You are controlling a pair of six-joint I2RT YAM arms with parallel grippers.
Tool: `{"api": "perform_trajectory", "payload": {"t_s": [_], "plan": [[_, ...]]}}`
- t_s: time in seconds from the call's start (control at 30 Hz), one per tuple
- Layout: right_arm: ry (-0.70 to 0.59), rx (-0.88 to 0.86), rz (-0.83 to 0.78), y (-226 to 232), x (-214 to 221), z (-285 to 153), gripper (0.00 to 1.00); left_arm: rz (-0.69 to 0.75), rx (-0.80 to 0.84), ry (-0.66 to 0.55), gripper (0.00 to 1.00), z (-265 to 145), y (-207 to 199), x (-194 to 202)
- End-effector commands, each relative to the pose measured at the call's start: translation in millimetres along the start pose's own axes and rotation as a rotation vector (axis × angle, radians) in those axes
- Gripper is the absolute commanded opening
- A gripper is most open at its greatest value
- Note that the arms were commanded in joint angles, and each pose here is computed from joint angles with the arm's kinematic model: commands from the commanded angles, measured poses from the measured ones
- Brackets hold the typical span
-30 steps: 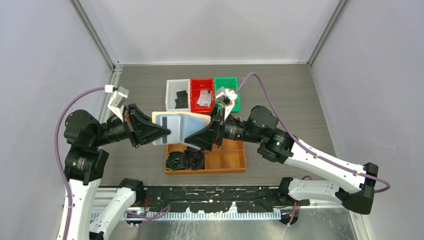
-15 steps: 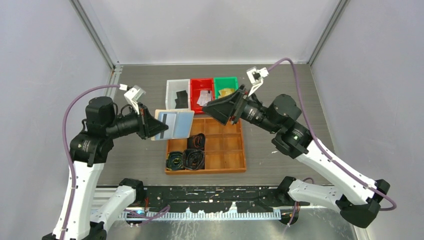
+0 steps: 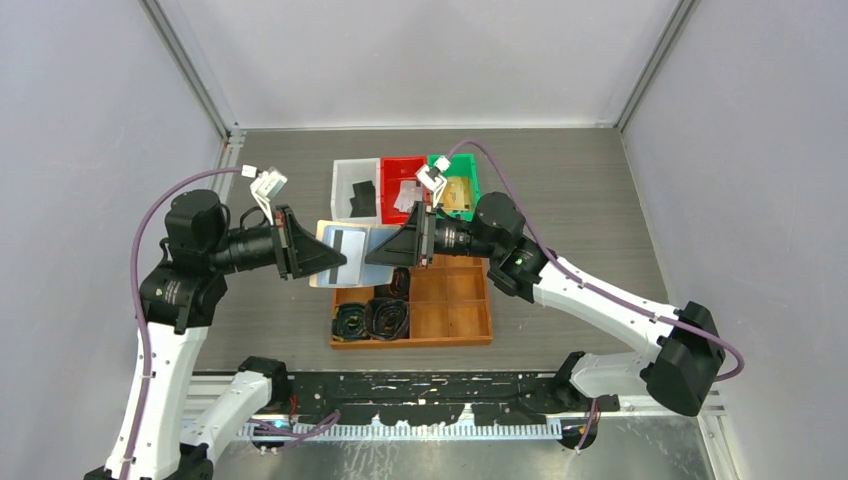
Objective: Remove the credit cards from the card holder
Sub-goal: Remove the credit card from the card holder.
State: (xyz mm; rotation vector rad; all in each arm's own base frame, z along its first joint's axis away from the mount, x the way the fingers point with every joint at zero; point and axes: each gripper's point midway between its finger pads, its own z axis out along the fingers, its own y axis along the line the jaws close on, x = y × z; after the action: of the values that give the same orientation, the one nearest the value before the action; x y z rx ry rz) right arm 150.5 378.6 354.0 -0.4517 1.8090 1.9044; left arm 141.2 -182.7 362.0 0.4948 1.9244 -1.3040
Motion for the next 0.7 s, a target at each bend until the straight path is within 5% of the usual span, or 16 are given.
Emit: {"api": "perform_trajectory", "payload": {"t_s": [0.0,0.3,0.67], "plan": [[-0.011,-0.171,-0.077,47.4,-3.4,-8.2,0.47,0.019,0.113,-0.036,0.03,-0.7,-24.1,-15.8],[-0.021,-0.244,-0.033,52.4,-5.2,-4.2,0.40,-0.028,0.167,-0.023,0.05,0.2,-31.7,-16.5],[-0.062,-0.267,0.030,49.8,-16.8,5.9,0.25,-0.073,0.173,-0.014,0.20,3.0,-29.4,-16.8]]}}
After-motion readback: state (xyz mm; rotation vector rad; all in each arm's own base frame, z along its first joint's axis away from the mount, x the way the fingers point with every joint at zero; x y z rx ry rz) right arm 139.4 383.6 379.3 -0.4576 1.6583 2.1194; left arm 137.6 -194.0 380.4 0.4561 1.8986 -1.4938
